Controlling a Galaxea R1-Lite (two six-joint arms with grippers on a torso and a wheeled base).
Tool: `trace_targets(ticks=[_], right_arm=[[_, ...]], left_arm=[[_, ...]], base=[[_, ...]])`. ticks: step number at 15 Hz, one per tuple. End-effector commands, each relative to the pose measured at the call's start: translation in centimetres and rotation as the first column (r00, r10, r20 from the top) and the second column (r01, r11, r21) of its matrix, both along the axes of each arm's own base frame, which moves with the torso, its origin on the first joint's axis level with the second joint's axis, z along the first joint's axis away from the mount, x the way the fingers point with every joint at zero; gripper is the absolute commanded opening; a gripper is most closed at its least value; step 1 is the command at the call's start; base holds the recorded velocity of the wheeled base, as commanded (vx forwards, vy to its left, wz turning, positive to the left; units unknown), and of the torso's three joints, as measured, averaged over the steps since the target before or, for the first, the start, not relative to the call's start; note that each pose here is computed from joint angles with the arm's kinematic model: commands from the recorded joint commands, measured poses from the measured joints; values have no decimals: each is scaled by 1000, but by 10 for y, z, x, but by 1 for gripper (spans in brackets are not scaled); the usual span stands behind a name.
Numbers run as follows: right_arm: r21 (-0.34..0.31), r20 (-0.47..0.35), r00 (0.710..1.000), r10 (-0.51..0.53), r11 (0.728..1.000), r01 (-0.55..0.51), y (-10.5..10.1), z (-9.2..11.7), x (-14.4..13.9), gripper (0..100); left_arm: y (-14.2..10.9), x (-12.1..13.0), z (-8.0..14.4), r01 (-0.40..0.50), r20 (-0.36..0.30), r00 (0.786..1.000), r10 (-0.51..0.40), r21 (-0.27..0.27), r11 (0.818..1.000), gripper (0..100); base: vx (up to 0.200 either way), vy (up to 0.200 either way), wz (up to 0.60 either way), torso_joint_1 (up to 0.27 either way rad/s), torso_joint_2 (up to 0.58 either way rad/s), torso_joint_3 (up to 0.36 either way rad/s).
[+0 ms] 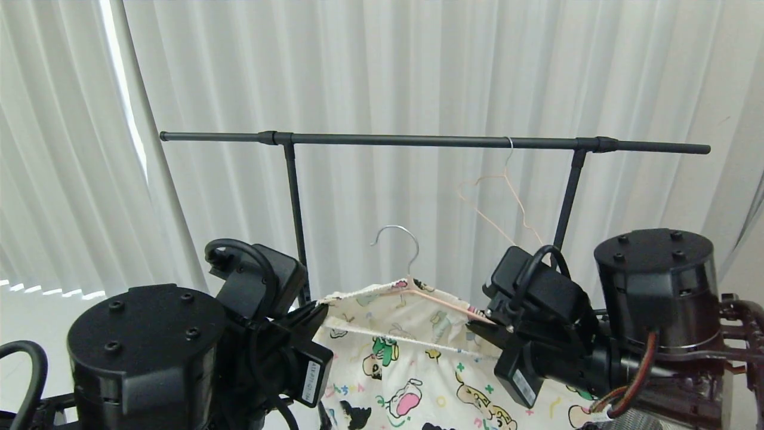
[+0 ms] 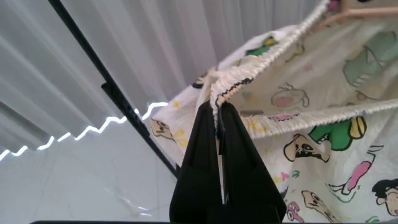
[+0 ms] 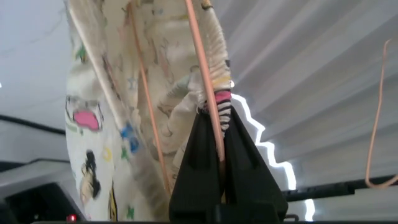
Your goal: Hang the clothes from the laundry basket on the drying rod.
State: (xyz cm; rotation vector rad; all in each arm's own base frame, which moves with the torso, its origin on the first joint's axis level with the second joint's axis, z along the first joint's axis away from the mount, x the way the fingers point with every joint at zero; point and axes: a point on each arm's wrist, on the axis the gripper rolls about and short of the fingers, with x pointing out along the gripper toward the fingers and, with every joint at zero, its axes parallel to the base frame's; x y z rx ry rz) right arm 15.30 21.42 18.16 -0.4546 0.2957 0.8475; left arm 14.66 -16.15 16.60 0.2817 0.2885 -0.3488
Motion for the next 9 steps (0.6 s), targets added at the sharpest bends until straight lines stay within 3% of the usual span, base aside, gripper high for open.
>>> trace_targets(ticks=[1,4,7,9], right_arm=[[-17,-11,1000,0,1000,0,-16,-6,-11,0],[-46,2,1000,17,999,-17,-31,-10,-22,0],[-71,-4,1000,21,997,-21,-39,-17,-27,0],[-87,-12,1000,22,996,-23,-43,-22,-30,0]], left_arm=[[4,-3,2,0,10,1000,1,-5,1000,0],[10,-5,-1,63,23,998,-66,90,994,0],[11,-9,6,204,49,976,-213,146,968,0],[17,-7,9,223,66,970,-236,161,961,0]], base=[[0,0,0,0,0,0],[0,0,0,0,0,0],[0,0,0,0,0,0],[0,0,0,0,0,0]])
